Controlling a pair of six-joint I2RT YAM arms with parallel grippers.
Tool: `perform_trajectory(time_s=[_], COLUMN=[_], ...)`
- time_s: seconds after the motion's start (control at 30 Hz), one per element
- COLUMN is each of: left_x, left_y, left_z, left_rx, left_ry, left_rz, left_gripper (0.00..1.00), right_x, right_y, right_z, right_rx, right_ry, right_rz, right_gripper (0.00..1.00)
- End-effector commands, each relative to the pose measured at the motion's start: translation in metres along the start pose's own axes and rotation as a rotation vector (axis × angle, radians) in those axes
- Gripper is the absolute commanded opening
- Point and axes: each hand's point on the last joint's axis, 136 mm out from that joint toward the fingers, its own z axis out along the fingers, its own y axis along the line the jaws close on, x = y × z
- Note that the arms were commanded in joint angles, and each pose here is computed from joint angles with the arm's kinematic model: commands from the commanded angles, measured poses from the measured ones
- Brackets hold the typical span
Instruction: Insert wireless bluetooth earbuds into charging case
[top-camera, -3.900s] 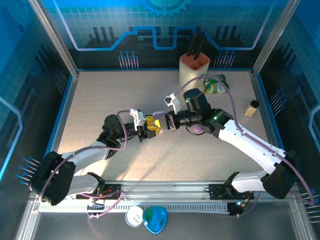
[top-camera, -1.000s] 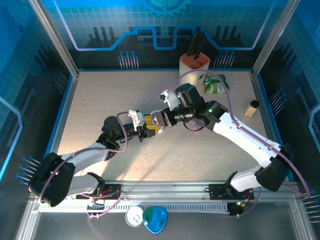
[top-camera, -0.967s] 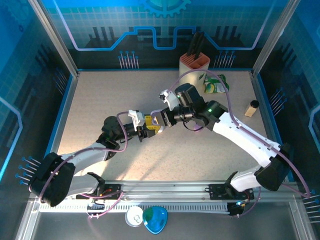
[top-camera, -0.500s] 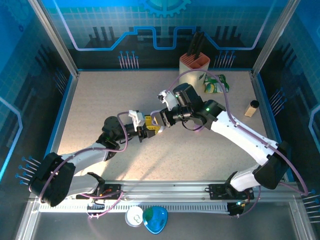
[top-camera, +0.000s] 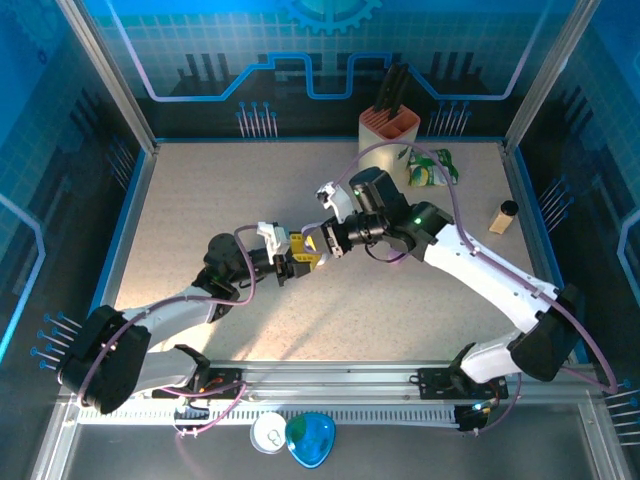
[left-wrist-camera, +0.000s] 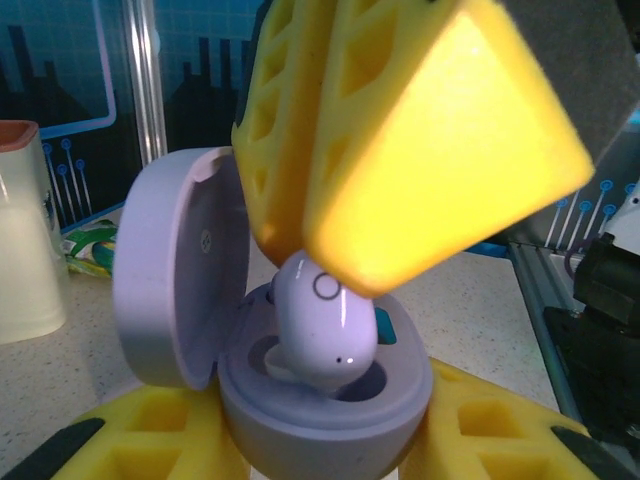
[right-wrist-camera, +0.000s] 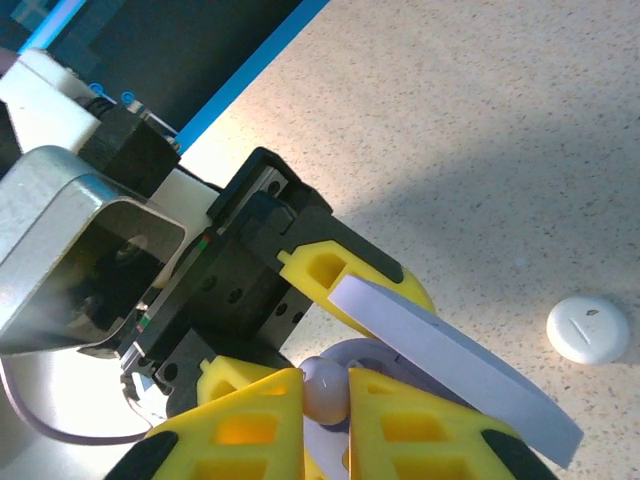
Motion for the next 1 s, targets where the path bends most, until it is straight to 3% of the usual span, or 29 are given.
perform_trajectory(time_s=[0.0, 0.5, 0.97], left_x=[-0.013, -0.015, -0.018], left_y=[-0.014, -0.014, -0.015], left_z=[-0.005, -0.006, -0.008], left_rx=[0.060, 0.062, 0.064], left_ry=[-0.043, -0.045, -0.054], left_rz=[0.078, 0.087, 0.091], left_gripper=[0.27, 0.27, 0.27], right_x=[-0.001, 0.004, 0.011], right_y=[0.012, 0.016, 0.004], right_z=[-0.011, -0.011, -0.005], right_rx=[-0.071, -0.143, -0.091], right_ry=[-0.014, 0.010, 0.052], right_rz=[-0.021, 0.016, 0.030], right_gripper=[0.17, 0.17, 0.17])
